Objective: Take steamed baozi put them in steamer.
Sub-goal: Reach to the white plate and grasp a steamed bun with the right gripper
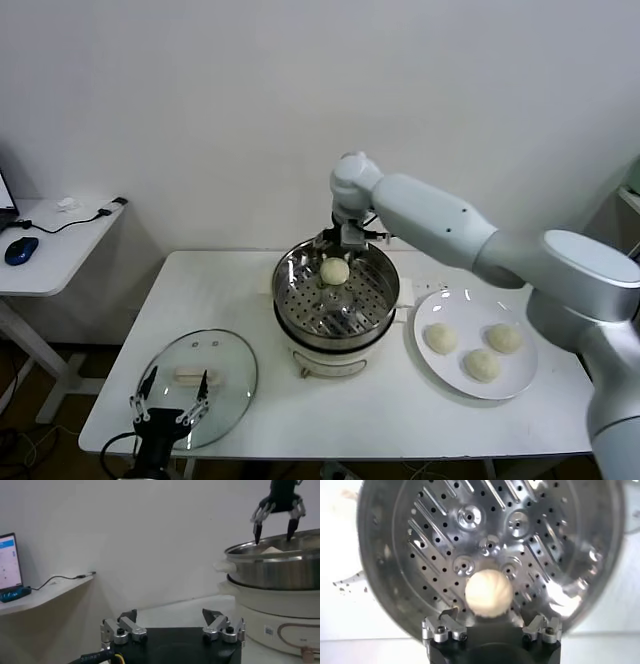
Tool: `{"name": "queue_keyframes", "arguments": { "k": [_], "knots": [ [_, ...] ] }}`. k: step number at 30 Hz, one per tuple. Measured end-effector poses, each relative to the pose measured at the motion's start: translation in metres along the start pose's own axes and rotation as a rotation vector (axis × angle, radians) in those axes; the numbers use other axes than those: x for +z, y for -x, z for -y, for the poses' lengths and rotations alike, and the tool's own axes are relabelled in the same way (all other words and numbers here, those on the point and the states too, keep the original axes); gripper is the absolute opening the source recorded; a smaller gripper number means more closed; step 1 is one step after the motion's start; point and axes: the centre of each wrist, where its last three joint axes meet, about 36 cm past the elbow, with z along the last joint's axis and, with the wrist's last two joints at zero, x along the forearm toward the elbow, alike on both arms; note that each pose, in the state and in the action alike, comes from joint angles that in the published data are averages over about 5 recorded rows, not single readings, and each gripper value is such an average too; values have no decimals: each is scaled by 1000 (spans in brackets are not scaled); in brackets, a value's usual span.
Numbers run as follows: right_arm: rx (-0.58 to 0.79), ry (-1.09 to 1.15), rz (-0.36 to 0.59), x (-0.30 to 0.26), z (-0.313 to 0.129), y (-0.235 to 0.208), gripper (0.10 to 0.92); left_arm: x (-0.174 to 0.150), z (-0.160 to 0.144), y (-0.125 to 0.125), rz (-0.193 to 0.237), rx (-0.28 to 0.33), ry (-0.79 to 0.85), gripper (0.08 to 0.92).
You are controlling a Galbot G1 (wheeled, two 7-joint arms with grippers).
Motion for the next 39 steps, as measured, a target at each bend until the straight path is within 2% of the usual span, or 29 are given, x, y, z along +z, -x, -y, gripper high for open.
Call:
{"name": "queue_keyframes", "arguments": {
  "k": [4, 9, 18, 28, 39],
  "knots": [
    [61, 261, 14, 12, -41, -31, 823, -3, 1, 0, 6, 3, 2, 823],
    [93, 633, 25, 20, -110, -50, 823, -6, 0, 0, 14, 6, 2, 823],
    [38, 1123, 66, 12, -223, -42, 823, -8, 1, -2, 16, 9, -4, 823],
    [-119, 1301, 111, -13, -286, 27, 823, -9, 2, -8, 6, 2, -6, 823],
    [-191, 1346, 130, -34, -307, 105, 823, -7, 2, -6, -4, 2, 4, 823]
  ]
}}
